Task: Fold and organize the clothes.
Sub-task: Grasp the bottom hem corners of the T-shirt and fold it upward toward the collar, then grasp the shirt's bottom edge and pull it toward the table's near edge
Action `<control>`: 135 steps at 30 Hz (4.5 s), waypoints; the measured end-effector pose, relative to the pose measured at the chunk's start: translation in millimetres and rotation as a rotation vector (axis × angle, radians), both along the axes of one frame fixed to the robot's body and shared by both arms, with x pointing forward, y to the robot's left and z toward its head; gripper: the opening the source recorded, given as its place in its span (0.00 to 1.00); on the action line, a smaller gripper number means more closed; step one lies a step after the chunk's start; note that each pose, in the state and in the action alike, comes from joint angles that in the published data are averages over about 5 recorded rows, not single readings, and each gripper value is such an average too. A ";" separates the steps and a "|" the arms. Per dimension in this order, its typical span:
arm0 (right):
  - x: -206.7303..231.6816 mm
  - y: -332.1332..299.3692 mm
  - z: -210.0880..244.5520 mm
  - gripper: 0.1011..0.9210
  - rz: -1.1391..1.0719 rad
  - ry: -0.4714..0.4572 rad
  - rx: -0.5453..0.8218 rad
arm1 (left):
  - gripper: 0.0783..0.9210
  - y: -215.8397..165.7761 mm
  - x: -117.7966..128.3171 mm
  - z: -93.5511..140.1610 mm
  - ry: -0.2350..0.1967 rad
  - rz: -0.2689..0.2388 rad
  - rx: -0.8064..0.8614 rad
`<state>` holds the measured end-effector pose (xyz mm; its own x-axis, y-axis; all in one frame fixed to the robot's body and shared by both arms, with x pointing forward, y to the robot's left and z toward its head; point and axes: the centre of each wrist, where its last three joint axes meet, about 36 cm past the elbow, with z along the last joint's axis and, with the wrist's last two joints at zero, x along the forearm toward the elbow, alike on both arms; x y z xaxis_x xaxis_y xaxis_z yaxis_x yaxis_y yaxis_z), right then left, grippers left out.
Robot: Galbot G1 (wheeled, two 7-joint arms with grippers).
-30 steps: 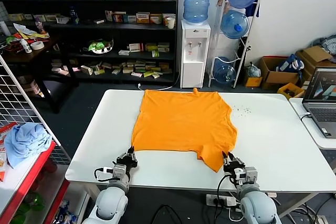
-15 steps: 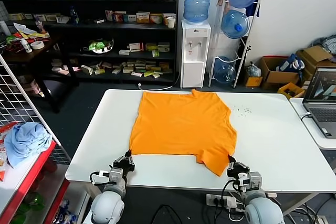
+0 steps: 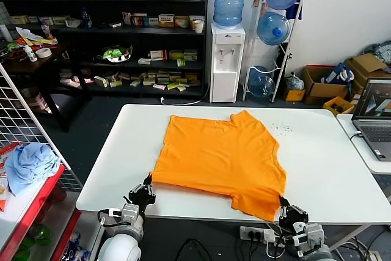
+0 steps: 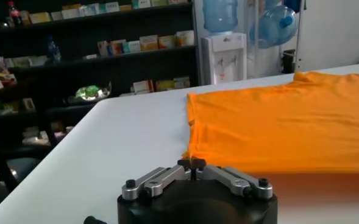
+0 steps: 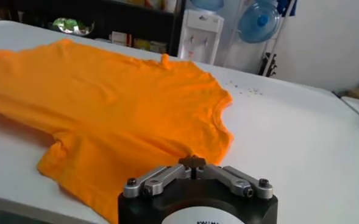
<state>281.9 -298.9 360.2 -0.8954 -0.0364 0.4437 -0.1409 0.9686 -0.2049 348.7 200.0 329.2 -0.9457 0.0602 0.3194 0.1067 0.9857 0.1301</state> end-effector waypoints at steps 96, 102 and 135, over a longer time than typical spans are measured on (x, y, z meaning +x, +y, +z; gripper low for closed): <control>128.4 -44.9 -52.8 0.38 -0.061 0.059 0.003 | 0.40 -24.1 84.9 -41.9 0.059 0.012 -0.120; 122.9 -46.1 -50.1 0.17 -0.063 0.067 -0.009 | 0.19 -21.5 80.2 -43.3 0.066 0.006 -0.115; 26.6 -31.5 -6.7 0.03 0.027 0.186 -0.091 | 0.01 -2.4 -1.9 -11.4 0.122 -0.044 -0.044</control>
<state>308.6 -330.4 353.5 -0.7971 -0.0118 0.6037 -0.2103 0.9426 -0.2593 346.9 197.6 317.8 -0.8960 0.1172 0.4282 0.1622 0.9843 0.0699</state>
